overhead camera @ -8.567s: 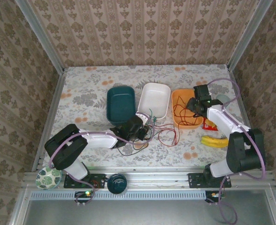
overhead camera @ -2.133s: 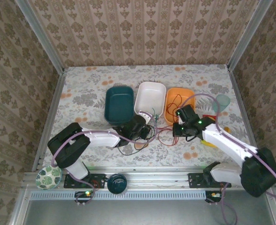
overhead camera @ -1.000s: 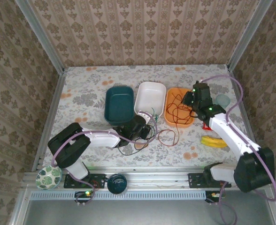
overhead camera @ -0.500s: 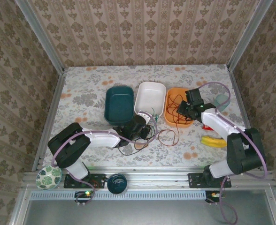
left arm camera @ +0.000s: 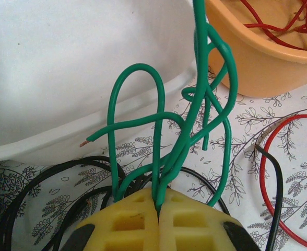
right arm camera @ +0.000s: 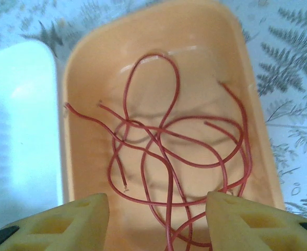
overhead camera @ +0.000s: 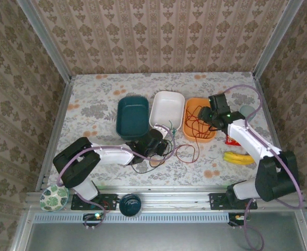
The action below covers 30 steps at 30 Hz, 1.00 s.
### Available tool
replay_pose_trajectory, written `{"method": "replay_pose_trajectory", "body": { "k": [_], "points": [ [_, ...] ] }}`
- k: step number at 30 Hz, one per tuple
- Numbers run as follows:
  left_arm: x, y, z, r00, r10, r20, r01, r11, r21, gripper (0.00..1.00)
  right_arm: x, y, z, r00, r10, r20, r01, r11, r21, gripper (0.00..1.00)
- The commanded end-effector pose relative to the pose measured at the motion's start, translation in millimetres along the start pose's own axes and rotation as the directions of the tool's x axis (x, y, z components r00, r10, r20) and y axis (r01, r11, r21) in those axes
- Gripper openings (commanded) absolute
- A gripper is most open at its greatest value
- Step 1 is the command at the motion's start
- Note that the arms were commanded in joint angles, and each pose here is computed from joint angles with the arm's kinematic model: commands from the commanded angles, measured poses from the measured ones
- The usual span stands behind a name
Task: Untangle the cables
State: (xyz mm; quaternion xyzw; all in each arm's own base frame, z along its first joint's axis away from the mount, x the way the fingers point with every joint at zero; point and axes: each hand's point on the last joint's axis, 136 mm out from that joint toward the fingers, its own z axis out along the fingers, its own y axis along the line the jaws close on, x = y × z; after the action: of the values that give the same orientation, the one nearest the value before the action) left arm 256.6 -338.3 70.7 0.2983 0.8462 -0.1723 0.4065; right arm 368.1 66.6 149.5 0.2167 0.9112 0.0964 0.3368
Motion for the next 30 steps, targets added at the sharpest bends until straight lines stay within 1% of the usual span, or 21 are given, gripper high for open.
{"method": "replay_pose_trajectory", "body": {
  "k": [1,3,5,6,8,12,15,19,26,29,30],
  "points": [
    [-8.1,2.1,-2.5,1.000,0.009,0.000,-0.009,1.000,-0.006,0.00,-3.8,2.7,-23.5,0.998,-0.060,0.035,0.060,0.998,0.006,0.53],
    [-9.0,3.7,-2.0,1.000,0.010,0.007,-0.010,1.000,-0.013,0.00,15.3,11.8,-29.5,0.994,-0.109,-0.006,0.109,0.993,-0.048,0.53],
    [-9.1,5.6,-0.6,1.000,0.005,0.010,-0.005,1.000,-0.020,0.00,39.5,16.4,-34.4,0.981,-0.188,-0.054,0.183,0.979,-0.086,0.53],
    [-8.9,5.9,0.1,1.000,0.000,0.009,0.000,1.000,-0.022,0.00,51.7,12.4,-36.8,0.972,-0.219,-0.084,0.212,0.974,-0.079,0.53],
    [-7.8,4.9,1.8,1.000,-0.004,0.005,0.004,1.000,-0.018,0.00,77.5,-2.7,-39.6,0.958,-0.234,-0.164,0.228,0.972,-0.054,0.53],
    [-8.4,3.7,4.2,1.000,0.001,0.002,-0.001,1.000,-0.015,0.00,124.5,-19.2,-40.8,0.917,-0.259,-0.303,0.241,0.966,-0.097,0.53],
    [-9.9,4.1,6.9,1.000,-0.001,0.003,0.001,1.000,-0.017,0.00,149.5,-33.0,-35.9,0.881,-0.268,-0.389,0.255,0.963,-0.087,0.53],
    [-11.5,2.7,10.4,1.000,-0.003,0.001,0.003,1.000,-0.009,0.00,167.7,-32.3,-23.7,0.834,-0.308,-0.457,0.288,0.951,-0.115,0.53],
    [-9.0,1.6,11.0,1.000,-0.009,-0.007,0.009,1.000,-0.008,0.00,190.2,-21.4,-0.8,0.762,-0.374,-0.528,0.348,0.925,-0.153,0.51],
    [-9.3,1.4,9.5,1.000,-0.008,-0.006,0.008,1.000,-0.011,0.00,199.5,-22.6,6.3,0.731,-0.398,-0.554,0.387,0.911,-0.143,0.49],
    [-8.8,1.9,9.1,1.000,-0.009,-0.007,0.009,1.000,-0.014,0.00,202.4,-24.5,8.1,0.722,-0.405,-0.561,0.404,0.905,-0.133,0.45]
  ]
}}
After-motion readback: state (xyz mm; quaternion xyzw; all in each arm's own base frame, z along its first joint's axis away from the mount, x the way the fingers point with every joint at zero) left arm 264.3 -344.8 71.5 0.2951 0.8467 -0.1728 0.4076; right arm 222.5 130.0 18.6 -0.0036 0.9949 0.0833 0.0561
